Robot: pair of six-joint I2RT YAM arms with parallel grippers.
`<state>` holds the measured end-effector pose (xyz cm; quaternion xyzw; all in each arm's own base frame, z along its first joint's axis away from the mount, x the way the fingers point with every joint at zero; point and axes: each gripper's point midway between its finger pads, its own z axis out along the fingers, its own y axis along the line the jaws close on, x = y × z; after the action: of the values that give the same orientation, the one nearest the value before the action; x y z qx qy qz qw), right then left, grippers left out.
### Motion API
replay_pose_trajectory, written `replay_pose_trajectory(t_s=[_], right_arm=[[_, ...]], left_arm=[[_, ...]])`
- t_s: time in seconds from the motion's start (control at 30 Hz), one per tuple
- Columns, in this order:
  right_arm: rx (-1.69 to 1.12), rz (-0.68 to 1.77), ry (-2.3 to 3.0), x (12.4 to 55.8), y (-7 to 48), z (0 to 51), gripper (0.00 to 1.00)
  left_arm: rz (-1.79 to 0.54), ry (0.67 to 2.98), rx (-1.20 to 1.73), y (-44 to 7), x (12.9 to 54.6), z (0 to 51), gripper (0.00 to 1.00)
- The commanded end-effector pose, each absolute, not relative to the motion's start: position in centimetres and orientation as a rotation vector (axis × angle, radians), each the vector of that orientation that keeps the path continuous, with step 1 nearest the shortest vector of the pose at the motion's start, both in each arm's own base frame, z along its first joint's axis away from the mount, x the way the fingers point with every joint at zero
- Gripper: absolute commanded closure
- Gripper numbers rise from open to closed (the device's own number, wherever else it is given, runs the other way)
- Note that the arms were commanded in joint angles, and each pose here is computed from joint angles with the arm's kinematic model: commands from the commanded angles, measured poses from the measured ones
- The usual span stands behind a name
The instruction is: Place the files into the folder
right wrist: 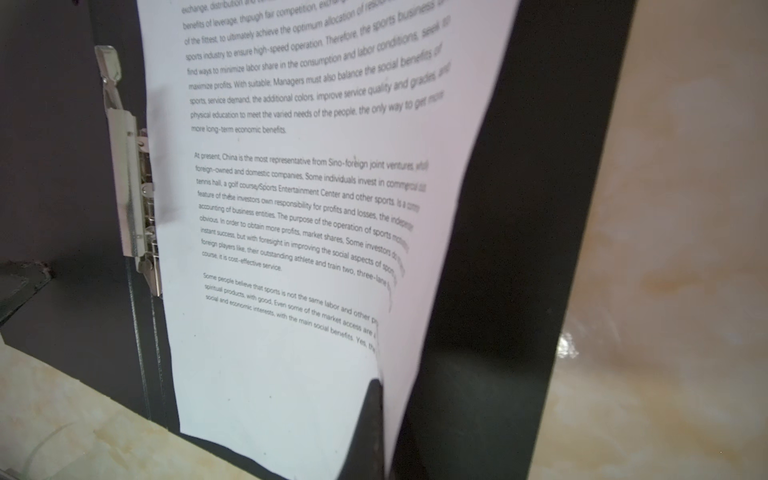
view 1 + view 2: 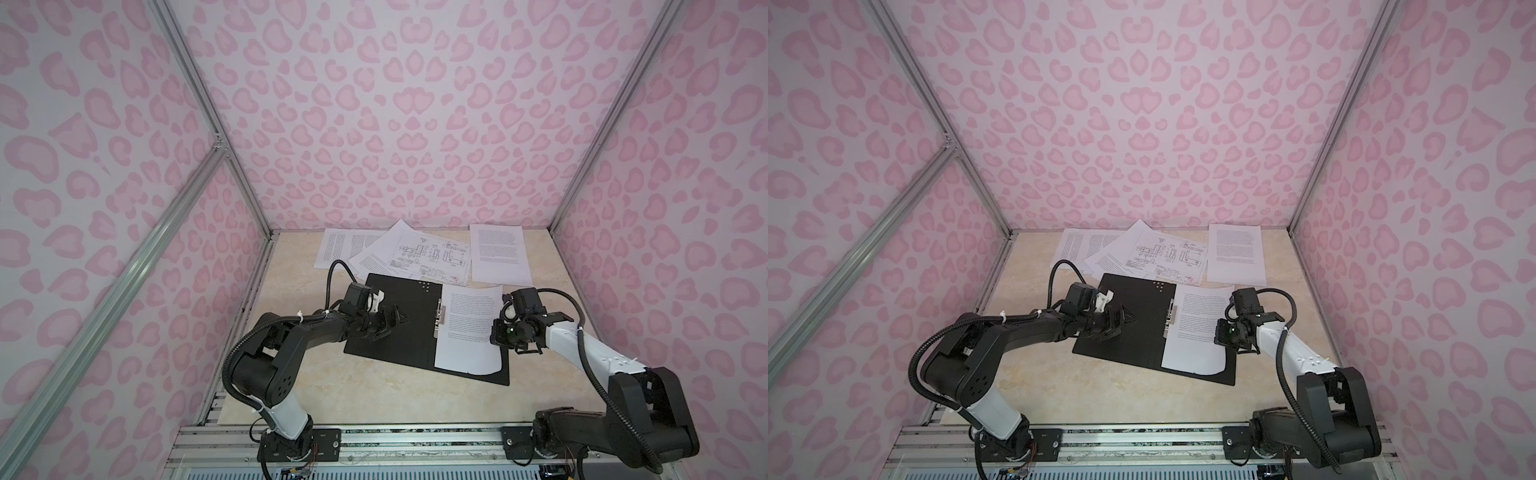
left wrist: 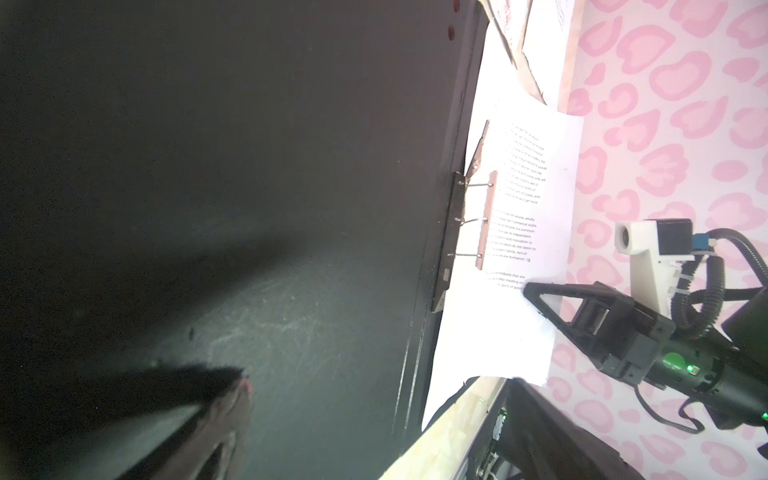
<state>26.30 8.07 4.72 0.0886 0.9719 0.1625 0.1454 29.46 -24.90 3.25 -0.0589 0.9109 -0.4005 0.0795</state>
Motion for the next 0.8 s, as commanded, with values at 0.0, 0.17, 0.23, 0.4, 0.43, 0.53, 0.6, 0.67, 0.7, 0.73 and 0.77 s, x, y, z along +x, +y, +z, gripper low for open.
replay_pose_trajectory(t_s=[0.0, 0.17, 0.23, 0.4, 0.43, 0.53, 0.6, 0.67, 0.7, 0.73, 0.77], right_arm=[[0.246, 0.471, 2.802, 26.3, 8.2, 4.5, 1.0], [0.25, 0.479, 2.805, 26.3, 8.2, 4.3, 1.0], [0.251, 0.479, 2.807, 26.3, 8.2, 4.2, 0.95], [0.31, 0.435, 2.798, 26.3, 7.4, 4.2, 0.58], [0.327, 0.432, 2.793, 26.3, 7.1, 4.2, 0.53], [0.399, 0.409, 2.778, 26.5, 6.2, 4.0, 0.29], [0.474, 0.408, 2.756, 26.5, 5.3, 3.9, 0.15], [0.55, 0.411, 2.715, 26.7, 4.1, 4.0, 0.03], [0.576, 0.401, 2.703, 26.8, 3.4, 4.1, 0.03], [0.603, 0.376, 2.686, 26.9, 2.6, 4.4, 0.03], [0.628, 0.353, 2.668, 27.1, 1.9, 4.8, 0.03]], left_arm=[[-0.495, 3.159, -0.488, -16.3, 22.1, -5.2, 0.01], [-0.501, 3.16, -0.487, -16.4, 22.1, -5.1, 0.01], [-0.501, 3.158, -0.487, -16.4, 22.2, -5.1, 0.02], [-0.504, 3.157, -0.491, -16.4, 22.1, -5.1, 0.01], [-0.503, 3.157, -0.492, -16.4, 22.2, -5.0, 0.02], [-0.507, 3.156, -0.493, -16.4, 22.2, -5.0, 0.02], [-0.515, 3.155, -0.491, -16.5, 22.2, -4.9, 0.01], [-0.533, 3.152, -0.485, -16.7, 22.2, -4.7, 0.01], [-0.547, 3.152, -0.477, -16.9, 22.2, -4.6, 0.01], [-0.567, 3.15, -0.469, -17.1, 22.3, -4.3, 0.01], [-0.584, 3.149, -0.462, -17.3, 22.4, -4.1, 0.01]])
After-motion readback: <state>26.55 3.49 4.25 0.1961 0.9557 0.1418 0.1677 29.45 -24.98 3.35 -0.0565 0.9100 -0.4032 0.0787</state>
